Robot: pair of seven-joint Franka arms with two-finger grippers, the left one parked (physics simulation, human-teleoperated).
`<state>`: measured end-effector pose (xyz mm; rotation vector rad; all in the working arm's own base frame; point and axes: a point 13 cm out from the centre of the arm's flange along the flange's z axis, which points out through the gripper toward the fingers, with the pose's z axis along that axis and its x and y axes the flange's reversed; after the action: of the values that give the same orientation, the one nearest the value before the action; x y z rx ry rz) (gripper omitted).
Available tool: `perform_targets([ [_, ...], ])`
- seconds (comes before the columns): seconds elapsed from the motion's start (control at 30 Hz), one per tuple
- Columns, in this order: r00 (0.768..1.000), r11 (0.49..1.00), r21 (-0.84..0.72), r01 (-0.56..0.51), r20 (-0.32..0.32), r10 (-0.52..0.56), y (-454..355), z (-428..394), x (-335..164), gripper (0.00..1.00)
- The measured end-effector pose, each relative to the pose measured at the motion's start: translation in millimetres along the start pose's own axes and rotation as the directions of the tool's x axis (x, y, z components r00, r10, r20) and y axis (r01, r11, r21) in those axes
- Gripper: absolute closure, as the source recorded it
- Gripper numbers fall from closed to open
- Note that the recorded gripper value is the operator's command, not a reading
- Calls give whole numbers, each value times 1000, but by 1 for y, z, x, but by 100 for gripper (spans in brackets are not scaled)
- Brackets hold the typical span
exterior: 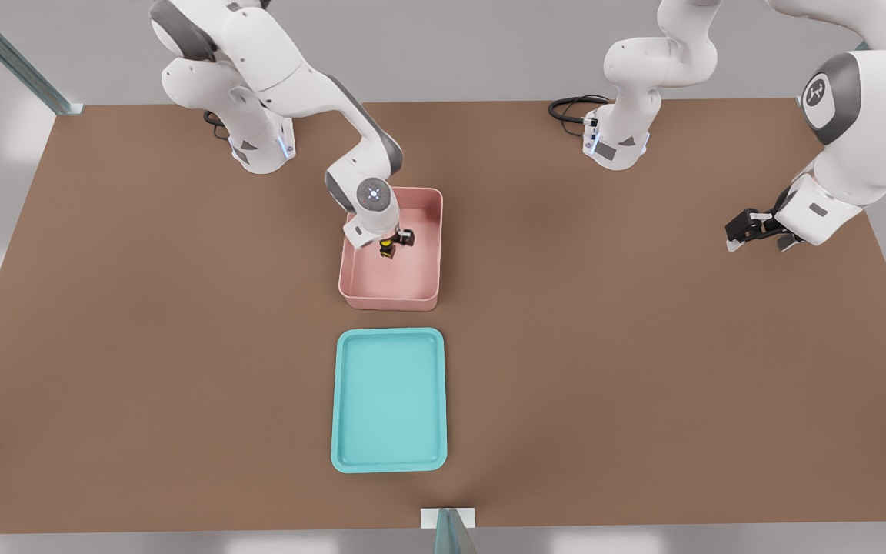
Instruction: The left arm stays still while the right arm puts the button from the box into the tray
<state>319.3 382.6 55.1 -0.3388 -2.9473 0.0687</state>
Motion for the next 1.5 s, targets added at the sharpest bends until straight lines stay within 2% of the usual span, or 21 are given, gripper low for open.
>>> perform_targets([
  [0.17, 999, 999, -14, -33, 13, 33, 5, 16, 3, 0],
  [0.27, 999, 998, -26, -49, 22, 50, 8, 17, 3, 21],
  [0.33, 998, 998, -34, -60, 26, 61, 9, 16, 2, 23],
  [0.37, 998, 997, -36, -64, 27, 65, 10, 15, 2, 28],
  [0.4, 997, 997, -38, -68, 28, 69, 10, 14, 1, 29],
  [0.6, 996, 996, -42, -82, 29, 83, 11, 12, 0, 49],
  [0.73, 996, 996, -48, -79, 31, 81, 13, 5, -1, 57],
  [0.83, 996, 995, -68, -74, 42, 77, 17, -10, -4, 57],
  [0.93, 993, 986, -150, -75, 84, 88, 35, -79, -32, 57],
  [1.03, 982, 959, -273, -83, 142, 126, 61, -199, -111, 55],
  [1.1, 973, 943, -317, -100, 167, 159, 70, -238, -189, 55],
  [1.2, 965, 943, -320, -85, 208, 157, 83, -233, -286, 54],
  [1.3, 975, 962, -273, -28, 207, 87, 95, -190, -310, 51],
  [1.33, 978, 967, -254, -11, 199, 64, 95, -176, -311, 11],
  [1.37, 980, 971, -239, 5, 194, 43, 93, -167, -311, 0],
  [1.5, 982, 978, -198, 65, 186, -28, 85, -153, -311, 0],
])
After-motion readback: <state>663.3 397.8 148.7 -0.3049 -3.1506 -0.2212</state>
